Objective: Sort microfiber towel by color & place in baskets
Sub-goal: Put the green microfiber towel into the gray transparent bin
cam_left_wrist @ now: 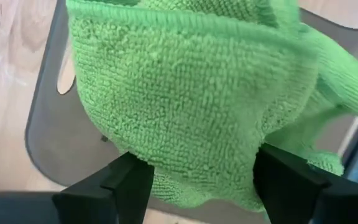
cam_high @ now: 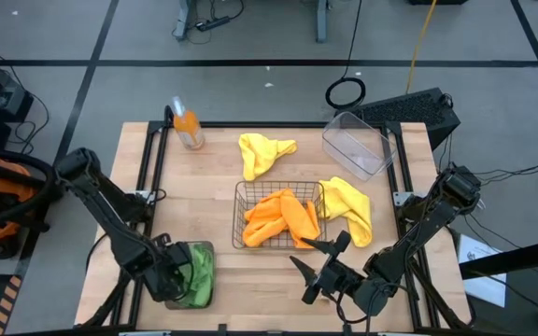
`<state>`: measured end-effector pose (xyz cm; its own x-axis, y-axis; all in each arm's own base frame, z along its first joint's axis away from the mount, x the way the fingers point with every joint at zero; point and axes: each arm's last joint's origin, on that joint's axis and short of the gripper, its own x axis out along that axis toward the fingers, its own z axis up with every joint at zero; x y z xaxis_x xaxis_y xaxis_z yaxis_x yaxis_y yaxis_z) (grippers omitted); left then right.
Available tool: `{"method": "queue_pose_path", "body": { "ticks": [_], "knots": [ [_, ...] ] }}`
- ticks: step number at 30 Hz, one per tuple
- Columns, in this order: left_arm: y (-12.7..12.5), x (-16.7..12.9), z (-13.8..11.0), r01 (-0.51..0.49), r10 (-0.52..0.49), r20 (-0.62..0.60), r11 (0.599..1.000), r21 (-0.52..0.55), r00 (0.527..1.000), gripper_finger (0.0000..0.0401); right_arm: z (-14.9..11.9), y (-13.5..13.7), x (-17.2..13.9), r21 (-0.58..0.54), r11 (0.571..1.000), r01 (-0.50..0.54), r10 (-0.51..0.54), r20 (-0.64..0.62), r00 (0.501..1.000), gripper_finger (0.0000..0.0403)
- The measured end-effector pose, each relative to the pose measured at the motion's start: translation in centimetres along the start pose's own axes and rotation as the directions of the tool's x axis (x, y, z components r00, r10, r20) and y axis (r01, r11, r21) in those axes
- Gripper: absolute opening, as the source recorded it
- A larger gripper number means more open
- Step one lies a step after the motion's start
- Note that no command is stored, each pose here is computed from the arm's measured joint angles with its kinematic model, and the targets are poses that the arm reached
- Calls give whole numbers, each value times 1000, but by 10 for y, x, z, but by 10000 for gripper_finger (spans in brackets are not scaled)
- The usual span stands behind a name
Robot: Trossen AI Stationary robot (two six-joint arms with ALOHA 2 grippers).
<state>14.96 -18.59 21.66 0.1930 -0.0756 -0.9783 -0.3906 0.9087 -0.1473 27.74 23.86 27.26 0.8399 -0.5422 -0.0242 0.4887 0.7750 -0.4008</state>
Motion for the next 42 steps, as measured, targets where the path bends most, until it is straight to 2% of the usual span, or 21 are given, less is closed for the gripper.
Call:
{"method": "queue_pose_path", "body": {
  "ticks": [5,12,16,18,22,28,32,42],
  "knots": [
    [-1,-14,-1,44,-45,11,997,59,999,256,0,0,0,1,1000,0,0,0,1000,247],
    [3,-26,-4,102,-103,10,993,58,995,257,-1,0,0,11,1000,-1,1,-3,1000,247],
    [3,-29,0,85,-99,159,992,94,982,252,-3,1,0,17,1000,-2,2,-7,1000,247],
    [-4,-27,4,111,-141,238,985,134,961,239,-3,1,0,19,1000,-2,2,-8,1000,247],
    [-14,-18,11,133,-195,274,964,230,942,181,-3,1,-1,23,1000,-4,5,-7,1000,247],
    [-14,-2,11,31,-93,254,971,236,963,66,-2,1,-2,26,1000,-7,7,-5,1000,247],
    [-16,10,11,-27,-34,245,970,241,969,11,-3,1,-2,26,1000,-7,7,-5,1000,247],
    [-23,44,9,-123,81,209,973,195,974,35,-4,2,-2,22,1000,-10,10,-9,1000,247]
  ]
}}
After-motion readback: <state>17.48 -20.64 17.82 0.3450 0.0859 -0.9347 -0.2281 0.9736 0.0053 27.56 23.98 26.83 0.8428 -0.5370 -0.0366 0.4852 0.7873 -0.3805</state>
